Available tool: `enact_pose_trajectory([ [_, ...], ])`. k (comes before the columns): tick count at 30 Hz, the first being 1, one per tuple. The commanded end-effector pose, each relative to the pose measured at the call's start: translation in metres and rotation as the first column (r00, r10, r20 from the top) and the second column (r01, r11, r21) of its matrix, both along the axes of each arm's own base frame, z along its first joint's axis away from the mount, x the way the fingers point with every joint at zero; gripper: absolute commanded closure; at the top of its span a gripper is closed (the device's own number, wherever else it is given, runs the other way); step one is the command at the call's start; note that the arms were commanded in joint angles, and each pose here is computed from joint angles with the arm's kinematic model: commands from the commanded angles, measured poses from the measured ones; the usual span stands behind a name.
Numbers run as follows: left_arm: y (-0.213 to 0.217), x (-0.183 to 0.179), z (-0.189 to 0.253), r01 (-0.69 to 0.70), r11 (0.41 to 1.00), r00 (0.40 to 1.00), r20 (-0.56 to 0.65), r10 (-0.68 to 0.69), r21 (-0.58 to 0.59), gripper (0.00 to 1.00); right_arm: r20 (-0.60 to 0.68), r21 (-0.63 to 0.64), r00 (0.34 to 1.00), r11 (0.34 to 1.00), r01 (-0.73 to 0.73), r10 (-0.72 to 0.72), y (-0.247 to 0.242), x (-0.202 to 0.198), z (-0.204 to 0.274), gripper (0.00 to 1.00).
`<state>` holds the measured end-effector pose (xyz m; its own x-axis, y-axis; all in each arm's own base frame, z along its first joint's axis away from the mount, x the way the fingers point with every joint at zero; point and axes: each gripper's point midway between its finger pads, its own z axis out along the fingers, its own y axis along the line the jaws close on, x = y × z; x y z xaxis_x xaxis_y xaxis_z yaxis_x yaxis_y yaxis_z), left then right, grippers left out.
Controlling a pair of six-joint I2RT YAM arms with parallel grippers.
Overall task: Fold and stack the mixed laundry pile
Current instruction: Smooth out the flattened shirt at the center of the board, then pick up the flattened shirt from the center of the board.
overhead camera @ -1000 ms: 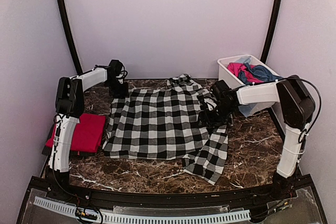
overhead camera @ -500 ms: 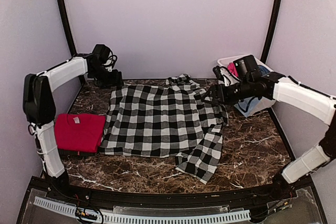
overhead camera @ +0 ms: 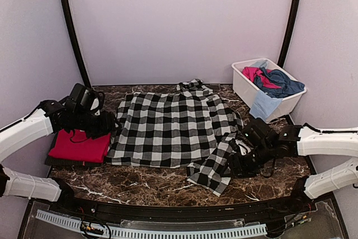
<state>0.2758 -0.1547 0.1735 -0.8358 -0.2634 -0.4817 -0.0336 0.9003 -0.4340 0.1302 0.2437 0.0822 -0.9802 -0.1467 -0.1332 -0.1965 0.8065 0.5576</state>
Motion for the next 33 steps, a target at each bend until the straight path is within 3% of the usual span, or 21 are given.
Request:
enact_pose_trajectory([
  [1,0.014,-0.03,-0.011,-0.144,0.988,0.988,-0.072,0.14,-0.063,0.36,-0.055,-0.002,0.993,0.994,0.106,-0.105,0.007,-0.012,-0.011,0.38],
  [14,0.03,-0.047,-0.029,-0.268,0.961,0.957,-0.136,0.257,-0.066,0.35,-0.123,0.043,0.976,0.982,0.185,-0.179,0.024,-0.01,-0.045,0.57],
  [17,0.032,-0.05,-0.036,-0.296,0.953,0.946,-0.161,0.282,-0.066,0.35,-0.122,0.054,0.976,0.981,0.186,-0.179,0.027,-0.008,-0.047,0.72],
  [20,0.04,-0.055,-0.042,-0.332,0.942,0.93,-0.178,0.321,-0.037,0.35,-0.111,0.058,0.976,0.98,0.192,-0.185,0.027,-0.007,-0.039,1.0],
  [25,0.04,-0.056,-0.045,-0.344,0.938,0.922,-0.2,0.331,-0.035,0.35,-0.022,0.011,0.962,0.962,0.272,-0.272,-0.005,0.0,-0.013,1.0],
  [33,0.024,-0.059,-0.071,-0.286,0.958,0.919,-0.29,0.267,-0.027,0.46,-0.027,0.022,0.923,0.923,0.384,-0.384,-0.054,-0.001,-0.004,1.0],
])
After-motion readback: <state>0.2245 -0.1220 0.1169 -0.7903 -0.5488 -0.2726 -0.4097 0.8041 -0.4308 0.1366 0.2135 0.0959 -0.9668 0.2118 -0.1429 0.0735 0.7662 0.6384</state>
